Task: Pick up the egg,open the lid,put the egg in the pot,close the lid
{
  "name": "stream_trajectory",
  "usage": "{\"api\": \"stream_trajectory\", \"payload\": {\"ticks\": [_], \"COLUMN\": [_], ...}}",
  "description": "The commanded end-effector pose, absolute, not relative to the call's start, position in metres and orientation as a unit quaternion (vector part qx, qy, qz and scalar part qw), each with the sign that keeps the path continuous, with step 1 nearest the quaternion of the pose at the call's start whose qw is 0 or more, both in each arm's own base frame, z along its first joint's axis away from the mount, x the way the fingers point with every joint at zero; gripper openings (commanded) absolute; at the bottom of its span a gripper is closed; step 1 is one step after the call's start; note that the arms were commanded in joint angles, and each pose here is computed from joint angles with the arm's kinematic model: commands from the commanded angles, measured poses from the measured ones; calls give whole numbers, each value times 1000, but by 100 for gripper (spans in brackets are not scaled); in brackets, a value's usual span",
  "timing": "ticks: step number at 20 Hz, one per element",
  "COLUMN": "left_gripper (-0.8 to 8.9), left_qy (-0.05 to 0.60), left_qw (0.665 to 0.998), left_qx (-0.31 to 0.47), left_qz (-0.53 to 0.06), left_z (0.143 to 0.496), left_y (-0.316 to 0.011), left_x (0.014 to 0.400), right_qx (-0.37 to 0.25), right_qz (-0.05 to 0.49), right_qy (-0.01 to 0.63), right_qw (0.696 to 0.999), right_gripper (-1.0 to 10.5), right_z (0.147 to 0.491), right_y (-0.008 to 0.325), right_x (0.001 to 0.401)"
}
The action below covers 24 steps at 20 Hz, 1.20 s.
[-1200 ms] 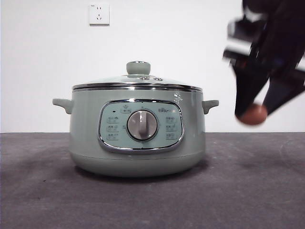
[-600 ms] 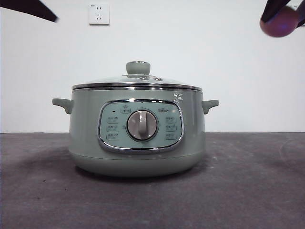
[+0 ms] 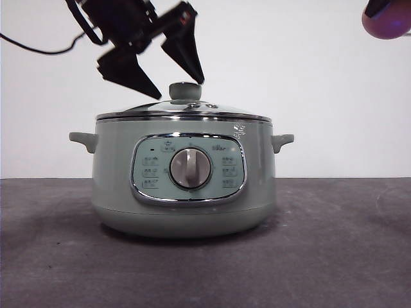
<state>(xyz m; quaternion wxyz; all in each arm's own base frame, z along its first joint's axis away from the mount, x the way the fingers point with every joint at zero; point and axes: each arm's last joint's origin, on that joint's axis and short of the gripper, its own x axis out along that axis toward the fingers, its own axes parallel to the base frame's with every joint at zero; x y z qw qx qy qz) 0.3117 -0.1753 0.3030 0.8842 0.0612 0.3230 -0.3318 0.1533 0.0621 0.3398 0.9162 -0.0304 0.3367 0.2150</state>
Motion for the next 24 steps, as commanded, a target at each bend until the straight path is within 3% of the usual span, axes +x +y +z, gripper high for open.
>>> {"api": "stream_trajectory", "payload": {"ticks": [1,5,8,11,14,17,24], "left_gripper": [724,709,384,334,135,19,-8], "left_qy": [322,309,325,331,331,329,315], "left_qw": [884,891,886,884,883,883,888], "left_qx": [63,73,74,75,74,74,69], "left_qz": [-334,-323,-323,-323,-324,-326,-329], "left_z": [296,298,295,294,294,295,301], "left_y": [-182,-189,-188,-188,-188,-189,-190], "left_x": [315,313,311,311,311,310,311], "right_qx": [-32,-32,-32,-32,-32,-32,-32], "right_qz": [216,216,216,216,216,216,216], "right_qy": [332,332,332,332,332,332,332], "right_qw": [917,917,918,918,918,918,917], "right_gripper": [-13,-13,-13,-12,-13,-12,-12], "right_z": [341,341,341,341,341,341,341], "right_y": [62,62,62,62,62,62,62], "right_x": [153,153,153,153,153,153,153]}}
